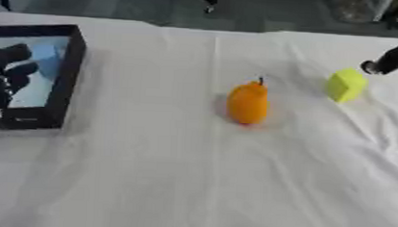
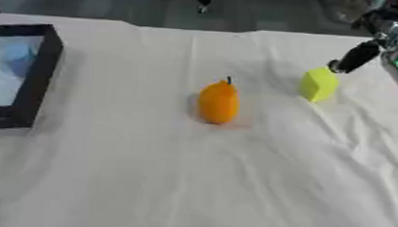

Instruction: Pick up the objects with one hand, pass them to the other hand, and then place them into the box on the other side of the table.

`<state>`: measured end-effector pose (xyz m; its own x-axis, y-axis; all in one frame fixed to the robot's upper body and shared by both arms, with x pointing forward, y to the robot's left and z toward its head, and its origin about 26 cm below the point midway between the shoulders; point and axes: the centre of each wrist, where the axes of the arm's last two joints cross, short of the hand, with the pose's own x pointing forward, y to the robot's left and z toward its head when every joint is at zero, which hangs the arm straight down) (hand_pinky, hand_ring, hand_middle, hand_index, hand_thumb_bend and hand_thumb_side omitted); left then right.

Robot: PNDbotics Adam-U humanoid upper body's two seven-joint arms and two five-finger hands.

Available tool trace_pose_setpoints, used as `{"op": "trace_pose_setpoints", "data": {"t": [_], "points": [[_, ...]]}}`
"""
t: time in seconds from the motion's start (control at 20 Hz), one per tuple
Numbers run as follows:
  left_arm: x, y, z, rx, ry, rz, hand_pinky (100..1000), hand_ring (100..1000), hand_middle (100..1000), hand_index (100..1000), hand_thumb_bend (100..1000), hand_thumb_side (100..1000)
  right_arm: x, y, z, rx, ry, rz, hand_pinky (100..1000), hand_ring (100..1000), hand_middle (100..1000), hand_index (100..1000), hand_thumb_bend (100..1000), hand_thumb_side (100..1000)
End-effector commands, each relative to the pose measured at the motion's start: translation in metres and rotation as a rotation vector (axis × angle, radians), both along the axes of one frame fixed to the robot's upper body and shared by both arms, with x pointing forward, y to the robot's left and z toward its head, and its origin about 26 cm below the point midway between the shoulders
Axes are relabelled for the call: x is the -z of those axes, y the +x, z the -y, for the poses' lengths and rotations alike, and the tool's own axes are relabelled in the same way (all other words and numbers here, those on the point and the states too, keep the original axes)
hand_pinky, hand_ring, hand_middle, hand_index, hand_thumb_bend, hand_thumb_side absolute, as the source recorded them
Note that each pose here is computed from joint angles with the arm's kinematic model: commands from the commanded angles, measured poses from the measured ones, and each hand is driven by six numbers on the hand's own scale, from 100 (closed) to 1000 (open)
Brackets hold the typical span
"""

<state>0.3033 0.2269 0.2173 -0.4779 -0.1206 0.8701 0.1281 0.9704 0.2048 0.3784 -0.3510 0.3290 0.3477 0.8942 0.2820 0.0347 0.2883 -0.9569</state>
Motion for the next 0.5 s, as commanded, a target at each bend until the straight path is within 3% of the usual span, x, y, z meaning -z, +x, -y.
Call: {"op": "trace_pose_setpoints", "data": {"t": [0.05,0.5], "points": [[-0.005,-0.002,-0.002,-0.013,0.006,0.020,1000,889,906,796,100,796,-0.019,-0.010,0.009,0.093,0.095,-0.114,942,967,931,899,414,100],[-0.004,-0.002,-0.003,-0.025,0.016,0.014,1000,883,887,781,100,783,-0.030,-0.014,0.010,0.062,0.118,-0.232,958,982,941,903,435,100]]}}
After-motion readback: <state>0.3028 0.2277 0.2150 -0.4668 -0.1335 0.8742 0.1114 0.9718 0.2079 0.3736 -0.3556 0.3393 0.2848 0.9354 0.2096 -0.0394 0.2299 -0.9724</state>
